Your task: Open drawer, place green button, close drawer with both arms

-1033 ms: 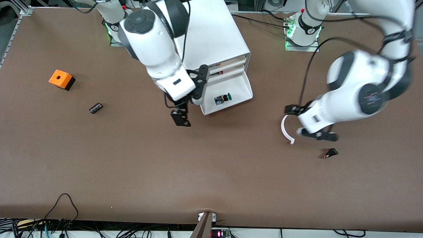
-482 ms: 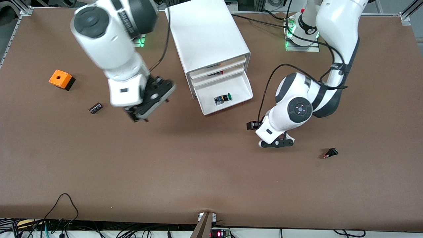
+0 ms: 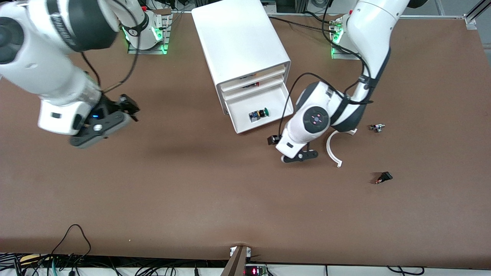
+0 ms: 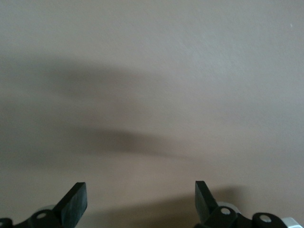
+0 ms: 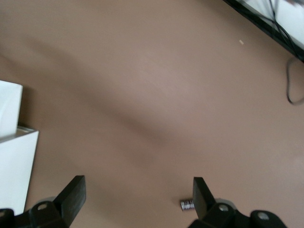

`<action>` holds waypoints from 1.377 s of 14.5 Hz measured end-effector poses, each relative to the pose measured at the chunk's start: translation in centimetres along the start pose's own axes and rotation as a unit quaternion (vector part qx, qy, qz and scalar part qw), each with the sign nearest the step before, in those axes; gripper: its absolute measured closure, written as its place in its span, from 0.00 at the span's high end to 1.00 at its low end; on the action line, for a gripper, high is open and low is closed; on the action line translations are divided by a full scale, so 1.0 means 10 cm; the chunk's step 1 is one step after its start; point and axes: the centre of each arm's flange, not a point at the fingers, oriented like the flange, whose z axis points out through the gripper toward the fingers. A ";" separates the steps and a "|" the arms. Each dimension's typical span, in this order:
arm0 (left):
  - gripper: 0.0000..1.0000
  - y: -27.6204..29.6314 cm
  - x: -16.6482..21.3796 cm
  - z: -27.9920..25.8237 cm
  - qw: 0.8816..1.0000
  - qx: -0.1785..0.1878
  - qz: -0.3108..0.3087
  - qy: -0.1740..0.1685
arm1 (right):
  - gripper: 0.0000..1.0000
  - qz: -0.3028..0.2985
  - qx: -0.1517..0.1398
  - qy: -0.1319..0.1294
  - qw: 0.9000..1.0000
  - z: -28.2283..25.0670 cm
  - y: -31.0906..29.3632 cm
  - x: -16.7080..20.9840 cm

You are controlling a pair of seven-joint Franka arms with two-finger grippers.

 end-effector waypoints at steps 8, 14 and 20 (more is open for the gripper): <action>1.00 0.16 -0.50 0.55 1.000 -0.001 -0.008 0.007 | 1.00 0.124 0.023 -0.059 0.990 -0.39 1.28 -1.14; 1.00 0.28 -0.76 0.50 1.000 0.006 0.003 -0.020 | 1.00 0.110 0.033 -0.076 0.990 -0.40 1.31 -1.25; 1.00 0.37 -1.05 0.60 0.998 0.012 0.003 -0.069 | 1.00 0.110 0.033 -0.077 0.990 -0.40 1.29 -1.24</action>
